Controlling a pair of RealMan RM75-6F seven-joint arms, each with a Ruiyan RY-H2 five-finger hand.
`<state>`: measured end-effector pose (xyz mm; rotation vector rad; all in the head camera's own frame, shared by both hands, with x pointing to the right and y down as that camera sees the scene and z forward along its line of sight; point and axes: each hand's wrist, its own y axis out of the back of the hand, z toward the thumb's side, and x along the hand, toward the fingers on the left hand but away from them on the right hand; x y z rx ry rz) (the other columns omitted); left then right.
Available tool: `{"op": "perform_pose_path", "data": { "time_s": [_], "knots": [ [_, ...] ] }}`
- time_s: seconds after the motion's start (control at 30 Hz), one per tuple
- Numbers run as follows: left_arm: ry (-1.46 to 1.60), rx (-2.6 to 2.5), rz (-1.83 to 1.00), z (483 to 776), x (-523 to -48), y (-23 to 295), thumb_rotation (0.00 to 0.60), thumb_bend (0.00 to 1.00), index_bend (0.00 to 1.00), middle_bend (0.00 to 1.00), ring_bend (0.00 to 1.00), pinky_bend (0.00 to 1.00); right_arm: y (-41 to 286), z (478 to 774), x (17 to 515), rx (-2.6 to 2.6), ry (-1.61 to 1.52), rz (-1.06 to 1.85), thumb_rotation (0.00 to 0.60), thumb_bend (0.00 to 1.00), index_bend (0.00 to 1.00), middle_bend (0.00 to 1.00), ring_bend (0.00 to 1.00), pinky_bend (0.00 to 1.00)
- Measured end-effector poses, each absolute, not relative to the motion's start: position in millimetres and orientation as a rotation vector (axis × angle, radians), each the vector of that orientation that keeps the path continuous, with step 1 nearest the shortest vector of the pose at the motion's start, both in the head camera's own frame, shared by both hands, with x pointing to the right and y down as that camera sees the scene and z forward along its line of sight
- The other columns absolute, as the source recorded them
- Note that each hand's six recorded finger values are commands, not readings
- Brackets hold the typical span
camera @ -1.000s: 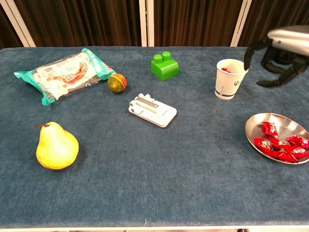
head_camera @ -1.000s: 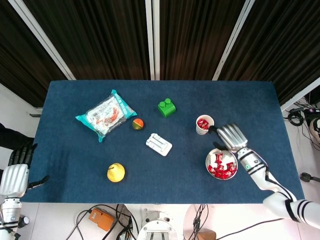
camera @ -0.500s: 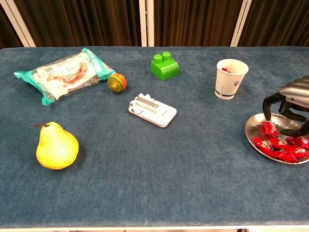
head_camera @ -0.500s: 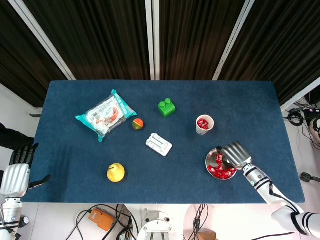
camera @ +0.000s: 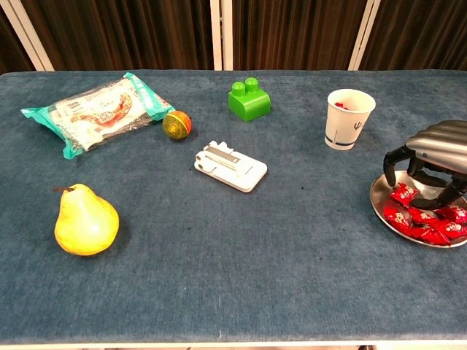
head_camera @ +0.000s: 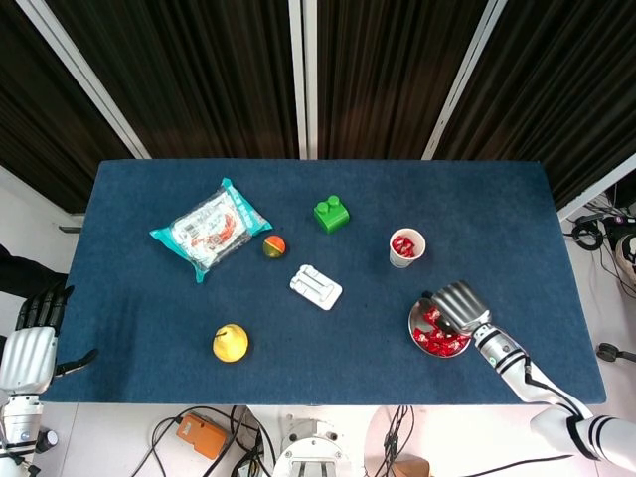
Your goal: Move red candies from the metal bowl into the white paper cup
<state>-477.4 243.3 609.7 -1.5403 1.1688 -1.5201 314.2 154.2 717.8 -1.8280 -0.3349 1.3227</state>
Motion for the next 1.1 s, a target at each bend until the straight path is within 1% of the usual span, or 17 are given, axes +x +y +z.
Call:
{"op": "perform_pose_path", "data": {
  "time_s": [0.03,0.07,0.13,0.2,0.27,0.43,0.57,0.7,0.8,1.0,1.1],
  "knots": [
    [1.169,-1.540,-1.521,609.9,-477.7,243.7,0.600,0.00,0.00,0.00,0.00,0.00,154.5,718.7,313.9,-1.829,-0.332,1.324,0.600,0.45,0.58,0.91,1.00,1.00],
    [1.171,-1.540,-1.523,610.0,-478.2,244.3,0.600,0.00,0.00,0.00,0.00,0.00,154.7,719.7,313.9,-1.828,-0.329,1.326,0.600,0.47,0.63,0.91,1.00,1.00],
    [1.173,-1.540,-1.524,610.2,-478.9,244.9,0.600,0.00,0.00,0.00,0.00,0.00,154.1,720.3,313.9,-1.827,-0.332,1.328,0.600,0.52,0.69,0.91,1.00,1.00],
    [1.175,-1.540,-1.525,610.4,-479.6,245.4,0.600,0.00,0.00,0.00,0.00,0.00,152.1,719.1,313.6,-1.832,-0.349,1.326,0.600,0.55,0.72,0.91,1.00,1.00],
    [1.174,-1.540,-1.526,610.5,-480.0,245.6,0.600,0.00,0.00,0.00,0.00,0.00,146.2,714.2,312.2,-1.836,-0.387,1.314,0.600,0.55,0.72,0.91,1.00,1.00],
    [1.172,-1.543,-1.517,610.5,-478.0,243.4,0.600,0.00,0.00,0.00,0.00,0.00,116.3,694.8,302.1,-1.831,-0.520,1.252,0.600,0.55,0.72,0.91,1.00,1.00],
    [1.168,-1.546,-1.508,609.9,-475.1,241.5,0.600,0.00,0.00,0.00,0.00,0.00,76.8,681.2,288.1,-1.810,-0.626,1.208,0.600,0.55,0.71,0.91,1.00,1.00],
    [1.169,-1.543,-1.514,609.4,-475.6,241.7,0.600,0.00,0.00,0.00,0.00,0.00,45.2,678.2,270.2,-1.817,-0.694,1.187,0.600,0.55,0.70,0.91,1.00,1.00],
    [1.169,-1.539,-1.519,608.5,-476.7,242.1,0.600,0.00,0.00,0.00,0.00,0.00,34.3,683.9,261.9,-1.831,-0.708,1.195,0.600,0.55,0.69,0.91,1.00,1.00],
    [1.171,-1.532,-1.532,608.0,-479.9,244.3,0.600,0.00,0.00,0.00,0.00,0.00,28.2,699.0,258.0,-1.829,-0.699,1.234,0.600,0.55,0.62,0.91,1.00,1.00],
    [1.170,-1.531,-1.539,608.5,-481.4,245.3,0.600,0.00,0.00,0.00,0.00,0.00,27.5,700.4,261.9,-1.822,-0.710,1.242,0.600,0.55,0.55,0.91,1.00,1.00]
  ]
}}
